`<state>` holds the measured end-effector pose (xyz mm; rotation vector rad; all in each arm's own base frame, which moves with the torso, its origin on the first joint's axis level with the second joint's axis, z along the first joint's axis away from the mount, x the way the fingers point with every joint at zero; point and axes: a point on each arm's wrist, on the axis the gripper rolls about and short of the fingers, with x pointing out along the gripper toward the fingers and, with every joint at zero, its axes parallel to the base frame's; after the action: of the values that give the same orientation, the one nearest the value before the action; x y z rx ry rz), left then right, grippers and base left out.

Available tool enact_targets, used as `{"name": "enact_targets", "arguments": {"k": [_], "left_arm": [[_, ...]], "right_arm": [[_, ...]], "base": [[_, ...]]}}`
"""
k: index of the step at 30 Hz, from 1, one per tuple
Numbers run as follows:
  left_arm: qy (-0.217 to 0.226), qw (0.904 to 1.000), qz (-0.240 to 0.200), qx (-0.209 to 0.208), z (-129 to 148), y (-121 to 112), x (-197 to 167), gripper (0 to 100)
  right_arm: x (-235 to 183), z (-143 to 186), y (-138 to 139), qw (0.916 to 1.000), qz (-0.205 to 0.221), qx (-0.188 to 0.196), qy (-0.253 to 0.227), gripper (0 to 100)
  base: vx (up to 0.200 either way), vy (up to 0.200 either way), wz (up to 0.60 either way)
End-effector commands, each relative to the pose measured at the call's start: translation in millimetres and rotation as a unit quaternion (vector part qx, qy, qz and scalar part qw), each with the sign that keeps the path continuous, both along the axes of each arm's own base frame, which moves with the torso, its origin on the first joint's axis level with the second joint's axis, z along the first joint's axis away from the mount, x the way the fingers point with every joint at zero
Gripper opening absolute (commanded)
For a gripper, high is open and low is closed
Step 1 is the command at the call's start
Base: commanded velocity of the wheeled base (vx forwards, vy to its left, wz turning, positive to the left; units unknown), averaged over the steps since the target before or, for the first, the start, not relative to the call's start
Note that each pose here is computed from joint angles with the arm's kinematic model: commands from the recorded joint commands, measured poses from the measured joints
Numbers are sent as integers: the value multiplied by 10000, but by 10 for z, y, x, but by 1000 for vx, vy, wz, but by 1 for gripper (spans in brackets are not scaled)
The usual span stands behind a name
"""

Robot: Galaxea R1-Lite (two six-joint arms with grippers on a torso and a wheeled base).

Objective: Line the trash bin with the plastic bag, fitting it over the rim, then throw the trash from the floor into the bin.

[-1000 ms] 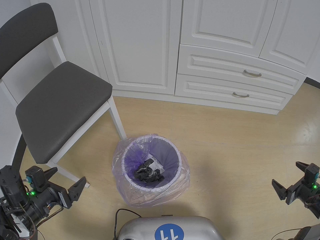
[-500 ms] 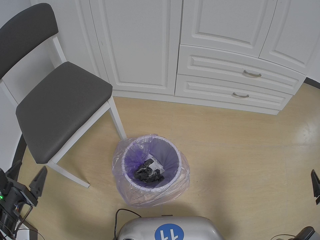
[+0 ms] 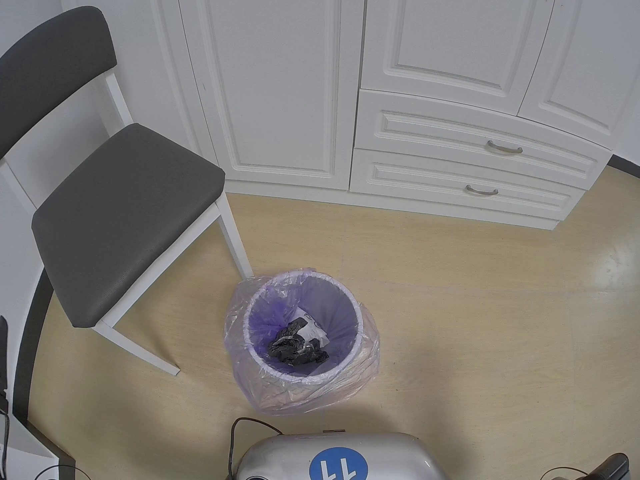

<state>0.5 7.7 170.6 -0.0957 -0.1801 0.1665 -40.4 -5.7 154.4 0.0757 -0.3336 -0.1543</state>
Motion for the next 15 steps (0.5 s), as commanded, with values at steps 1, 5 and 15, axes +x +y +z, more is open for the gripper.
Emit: {"name": "enact_targets", "arguments": {"k": [1,5,15], "left_arm": [[-683,9973,259,-87,33,32,-269,100],[-830,9959,367,33,-18,51,-438,100],[-1084,9901,884,66,16,19,-520,100]], "right_arm": [[-149,32,16,9986,-43,24,-526,100],[-213,132,16,9966,-31,70,-817,100],[-154,63,15,9894,-120,-73,-1442,100]], "base": [[0,0,0],[0,0,0],[0,0,0]]}}
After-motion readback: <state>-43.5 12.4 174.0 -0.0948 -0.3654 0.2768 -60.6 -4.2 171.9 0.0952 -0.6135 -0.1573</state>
